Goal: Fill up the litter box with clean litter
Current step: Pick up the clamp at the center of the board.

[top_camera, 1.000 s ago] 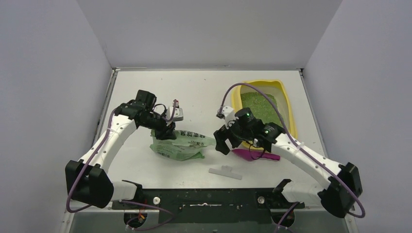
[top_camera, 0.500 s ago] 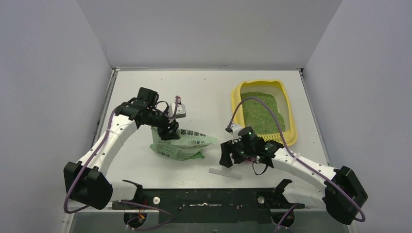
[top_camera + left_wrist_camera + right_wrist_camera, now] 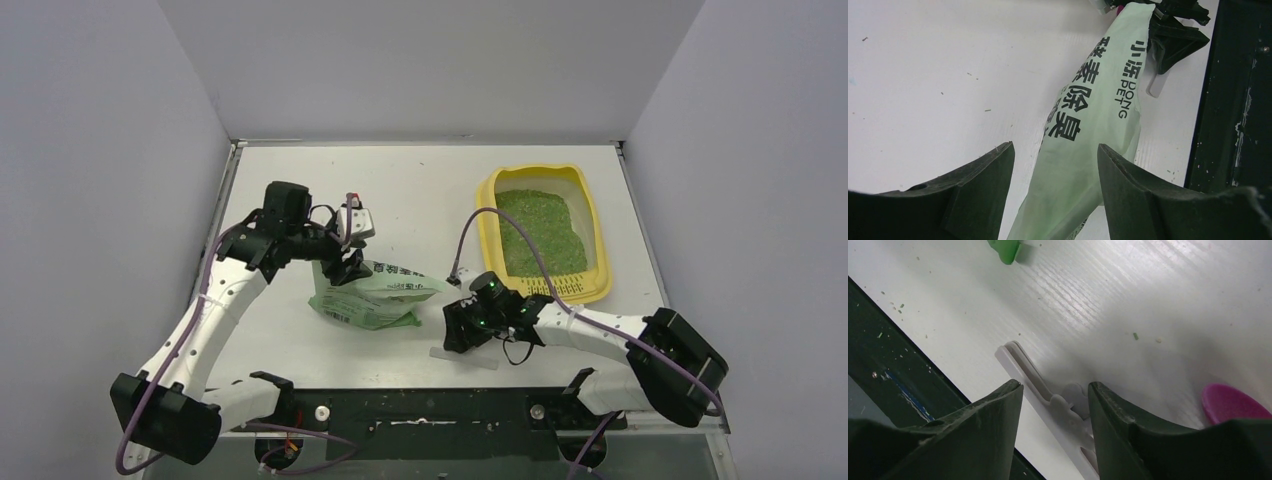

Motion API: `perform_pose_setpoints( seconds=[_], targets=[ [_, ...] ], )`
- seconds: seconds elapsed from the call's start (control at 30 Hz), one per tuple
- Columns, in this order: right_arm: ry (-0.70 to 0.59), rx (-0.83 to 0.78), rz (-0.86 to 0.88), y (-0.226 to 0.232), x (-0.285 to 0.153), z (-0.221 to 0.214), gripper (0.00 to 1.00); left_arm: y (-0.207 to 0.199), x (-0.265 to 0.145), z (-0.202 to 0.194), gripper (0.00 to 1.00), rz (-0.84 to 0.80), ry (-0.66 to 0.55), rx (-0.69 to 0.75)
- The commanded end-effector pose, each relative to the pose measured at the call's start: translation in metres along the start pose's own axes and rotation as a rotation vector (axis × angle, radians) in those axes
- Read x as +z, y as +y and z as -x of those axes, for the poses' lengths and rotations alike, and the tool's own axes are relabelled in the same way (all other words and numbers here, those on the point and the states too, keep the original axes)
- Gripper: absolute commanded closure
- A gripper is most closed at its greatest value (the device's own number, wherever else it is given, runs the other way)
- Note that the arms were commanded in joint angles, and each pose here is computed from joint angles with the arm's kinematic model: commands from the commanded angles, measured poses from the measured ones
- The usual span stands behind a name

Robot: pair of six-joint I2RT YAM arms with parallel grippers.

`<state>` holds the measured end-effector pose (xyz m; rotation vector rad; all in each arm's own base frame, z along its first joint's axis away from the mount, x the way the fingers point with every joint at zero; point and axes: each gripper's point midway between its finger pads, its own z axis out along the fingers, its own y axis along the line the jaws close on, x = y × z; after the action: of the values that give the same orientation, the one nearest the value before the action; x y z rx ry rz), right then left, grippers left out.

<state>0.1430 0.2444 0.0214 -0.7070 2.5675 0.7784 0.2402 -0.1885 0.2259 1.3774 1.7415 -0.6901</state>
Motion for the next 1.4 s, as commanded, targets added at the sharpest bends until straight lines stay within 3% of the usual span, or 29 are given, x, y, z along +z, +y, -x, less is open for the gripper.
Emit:
perform_pose_setpoints(
  seconds=[0.0,0.1,0.27,0.47,0.63,0.9,1.13,1.23,1.37],
  targets=[
    [-0.049,-0.054,0.046,0.015,0.002,0.014,0.51,0.003,-0.002,0.012,0.41,0.019,-0.043,0.026],
    [-0.054,-0.062,0.056,0.018,-0.003,0.014,0.56,0.001,-0.004,0.016,0.41,0.022,-0.060,0.027],
    [-0.047,-0.071,0.055,0.018,-0.011,0.008,0.55,0.001,-0.007,0.027,0.41,0.042,-0.107,0.027],
    [-0.015,-0.076,0.064,0.018,-0.017,-0.003,0.44,-0.007,-0.013,0.034,0.41,0.039,-0.141,0.027],
    [0.028,-0.052,0.037,0.012,-0.011,-0.012,0.48,-0.015,-0.018,0.037,0.41,0.034,-0.158,0.017],
    [0.036,-0.040,0.017,0.011,-0.011,-0.017,0.68,-0.026,-0.027,0.037,0.40,0.046,-0.175,0.014],
    [0.022,-0.045,0.057,0.021,-0.017,-0.020,0.98,-0.035,-0.033,0.037,0.40,0.051,-0.193,-0.010],
    [0.019,-0.055,0.124,0.036,-0.020,-0.021,1.00,-0.038,-0.036,0.042,0.38,0.066,-0.222,-0.053],
    [-0.023,-0.088,0.235,0.066,-0.034,-0.015,1.00,-0.029,-0.043,0.052,0.34,0.148,-0.266,-0.218]
  ],
)
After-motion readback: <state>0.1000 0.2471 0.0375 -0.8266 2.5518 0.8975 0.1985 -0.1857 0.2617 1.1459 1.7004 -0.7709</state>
